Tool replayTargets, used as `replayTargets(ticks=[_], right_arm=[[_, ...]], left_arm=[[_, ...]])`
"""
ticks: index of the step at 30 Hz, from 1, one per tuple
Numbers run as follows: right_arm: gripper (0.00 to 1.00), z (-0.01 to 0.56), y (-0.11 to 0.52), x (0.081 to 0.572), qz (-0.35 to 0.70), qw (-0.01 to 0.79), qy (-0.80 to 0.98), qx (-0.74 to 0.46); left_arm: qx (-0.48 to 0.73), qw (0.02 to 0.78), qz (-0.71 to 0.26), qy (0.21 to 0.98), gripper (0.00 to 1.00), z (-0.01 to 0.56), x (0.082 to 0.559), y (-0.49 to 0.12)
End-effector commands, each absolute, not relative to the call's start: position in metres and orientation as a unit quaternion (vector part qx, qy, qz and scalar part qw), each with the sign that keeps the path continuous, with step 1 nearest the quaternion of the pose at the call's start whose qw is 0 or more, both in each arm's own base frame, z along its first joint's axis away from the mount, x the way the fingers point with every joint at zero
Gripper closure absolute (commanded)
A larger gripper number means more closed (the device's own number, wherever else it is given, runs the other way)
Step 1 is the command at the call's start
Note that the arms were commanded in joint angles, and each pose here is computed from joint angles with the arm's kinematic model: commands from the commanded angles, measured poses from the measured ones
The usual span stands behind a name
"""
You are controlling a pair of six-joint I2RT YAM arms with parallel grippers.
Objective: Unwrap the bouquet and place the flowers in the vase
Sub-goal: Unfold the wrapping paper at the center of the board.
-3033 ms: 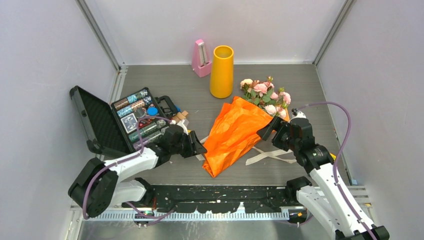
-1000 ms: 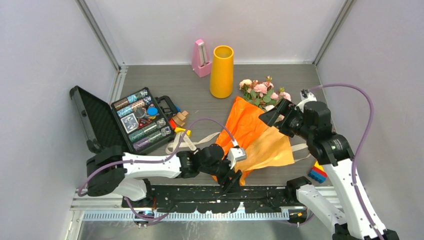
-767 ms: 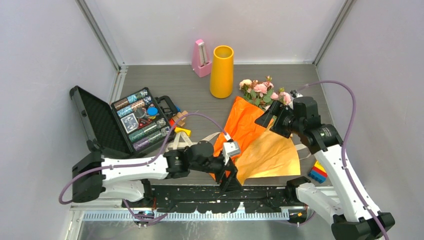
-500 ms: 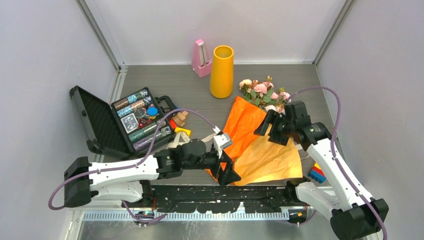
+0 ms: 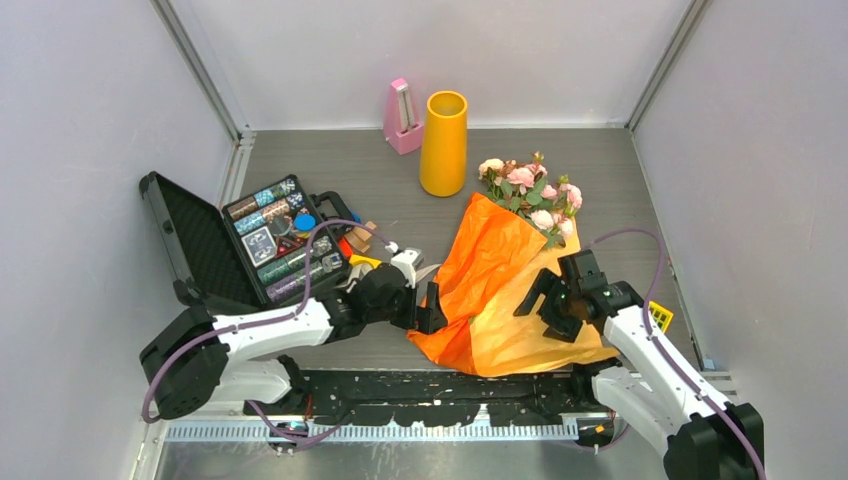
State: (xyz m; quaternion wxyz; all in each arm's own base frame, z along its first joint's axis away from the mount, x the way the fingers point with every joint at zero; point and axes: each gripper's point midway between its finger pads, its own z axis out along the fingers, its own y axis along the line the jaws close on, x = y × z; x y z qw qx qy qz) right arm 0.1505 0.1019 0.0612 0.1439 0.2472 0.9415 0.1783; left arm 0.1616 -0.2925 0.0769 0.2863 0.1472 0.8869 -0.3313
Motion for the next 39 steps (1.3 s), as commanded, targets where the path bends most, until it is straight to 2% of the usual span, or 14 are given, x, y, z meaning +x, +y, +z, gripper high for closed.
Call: replayTargets(ticks=[1,7,11,19,20,22,25,26,27,29,33,39], right_arm=[[0.16,0.053,0.096,0.162,0.169,0.169,0.925,0.296],[0.11,0.043,0.085,0.168,0.137,0.178,0.919,0.323],[0.11,0.039,0.085,0.174,0.14,0.187,0.912,0.336],[0.11,0.03,0.071,0.18,0.11,0.215,0.9,0.362],[0.11,0.032,0.071,0.181,0.113,0.22,0.898,0.364],[0.11,0.035,0.072,0.184,0.12,0.228,0.895,0.364],[0.12,0.05,0.079,0.19,0.143,0.239,0.897,0.344],[0.13,0.059,0.082,0.194,0.152,0.249,0.9,0.324],[0.23,0.067,0.092,0.194,0.179,0.245,0.903,0.304],[0.34,0.084,0.104,0.198,0.211,0.251,0.908,0.261],[0.35,0.109,0.131,0.197,0.265,0.259,0.91,0.186],[0.34,0.099,0.187,0.169,0.318,0.209,0.918,0.113]], left_arm=[[0.133,0.305,-0.329,0.884,0.01,0.082,0.175,-0.297],[0.144,0.316,-0.279,0.895,0.02,0.068,0.189,-0.292],[0.139,0.311,-0.276,0.899,0.09,0.061,0.192,-0.296],[0.131,0.306,-0.251,0.909,0.47,0.044,0.199,-0.295],[0.131,0.303,-0.249,0.91,0.51,0.042,0.199,-0.296],[0.132,0.298,-0.242,0.914,0.65,0.036,0.199,-0.295],[0.131,0.296,-0.234,0.917,0.77,0.033,0.2,-0.294],[0.132,0.295,-0.234,0.917,0.78,0.032,0.2,-0.294],[0.132,0.296,-0.235,0.916,0.79,0.033,0.2,-0.294],[0.134,0.297,-0.235,0.916,0.8,0.034,0.2,-0.295],[0.136,0.301,-0.229,0.916,0.83,0.036,0.202,-0.293],[0.134,0.308,-0.224,0.915,0.84,0.039,0.205,-0.291]])
